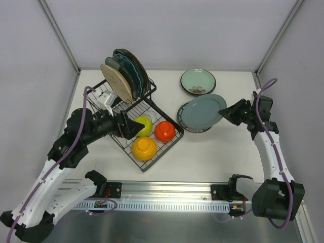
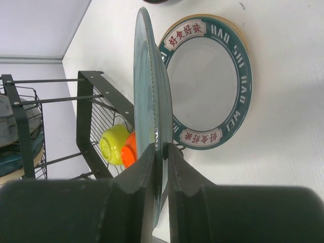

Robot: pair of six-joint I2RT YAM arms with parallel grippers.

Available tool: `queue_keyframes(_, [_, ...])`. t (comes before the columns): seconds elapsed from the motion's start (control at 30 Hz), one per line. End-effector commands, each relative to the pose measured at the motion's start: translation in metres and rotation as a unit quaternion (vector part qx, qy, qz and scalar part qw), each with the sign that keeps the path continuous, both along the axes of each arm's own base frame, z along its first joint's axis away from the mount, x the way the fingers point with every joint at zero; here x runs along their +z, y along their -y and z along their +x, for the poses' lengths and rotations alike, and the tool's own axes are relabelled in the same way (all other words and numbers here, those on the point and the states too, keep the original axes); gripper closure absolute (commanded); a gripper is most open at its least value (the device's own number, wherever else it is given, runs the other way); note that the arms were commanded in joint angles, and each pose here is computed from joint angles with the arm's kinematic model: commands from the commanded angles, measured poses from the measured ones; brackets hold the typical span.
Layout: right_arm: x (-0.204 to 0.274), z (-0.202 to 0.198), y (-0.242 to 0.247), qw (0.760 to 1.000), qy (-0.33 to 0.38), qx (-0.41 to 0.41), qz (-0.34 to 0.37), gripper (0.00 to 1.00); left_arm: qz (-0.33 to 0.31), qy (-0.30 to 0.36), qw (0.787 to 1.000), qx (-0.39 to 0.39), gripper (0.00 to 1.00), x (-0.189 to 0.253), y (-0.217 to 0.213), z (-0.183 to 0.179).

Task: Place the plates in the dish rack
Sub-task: Pass the plate from the right arm to the left

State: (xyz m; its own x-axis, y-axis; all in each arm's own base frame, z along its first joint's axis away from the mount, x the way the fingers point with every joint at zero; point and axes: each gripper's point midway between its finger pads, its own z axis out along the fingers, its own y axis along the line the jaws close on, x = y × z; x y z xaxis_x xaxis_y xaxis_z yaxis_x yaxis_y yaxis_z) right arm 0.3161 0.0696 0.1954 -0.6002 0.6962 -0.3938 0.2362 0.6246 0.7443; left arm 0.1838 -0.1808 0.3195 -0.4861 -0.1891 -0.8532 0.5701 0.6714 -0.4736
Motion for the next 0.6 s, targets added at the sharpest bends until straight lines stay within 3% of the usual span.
queue_keyframes(0.0, [0.072,0.001,-0.016,0.994,0.099,0.038,0.039,0.99,0.014,0.05,0.998,0.024,0.07,0.022,0.013,0.017])
queue_keyframes(0.27, [0.075,-0.022,-0.027,0.992,0.089,0.067,0.055,1.0,0.107,0.102,0.989,0.02,0.02,0.004,0.064,0.023])
queue_keyframes(0.5, [0.077,-0.048,-0.042,0.989,0.077,0.101,0.074,0.99,0.245,0.227,0.941,-0.053,0.01,-0.018,0.121,0.007])
queue_keyframes(0.57, [0.08,-0.058,-0.049,0.987,0.077,0.117,0.078,0.99,0.249,0.263,0.929,-0.072,0.01,-0.018,0.136,0.0])
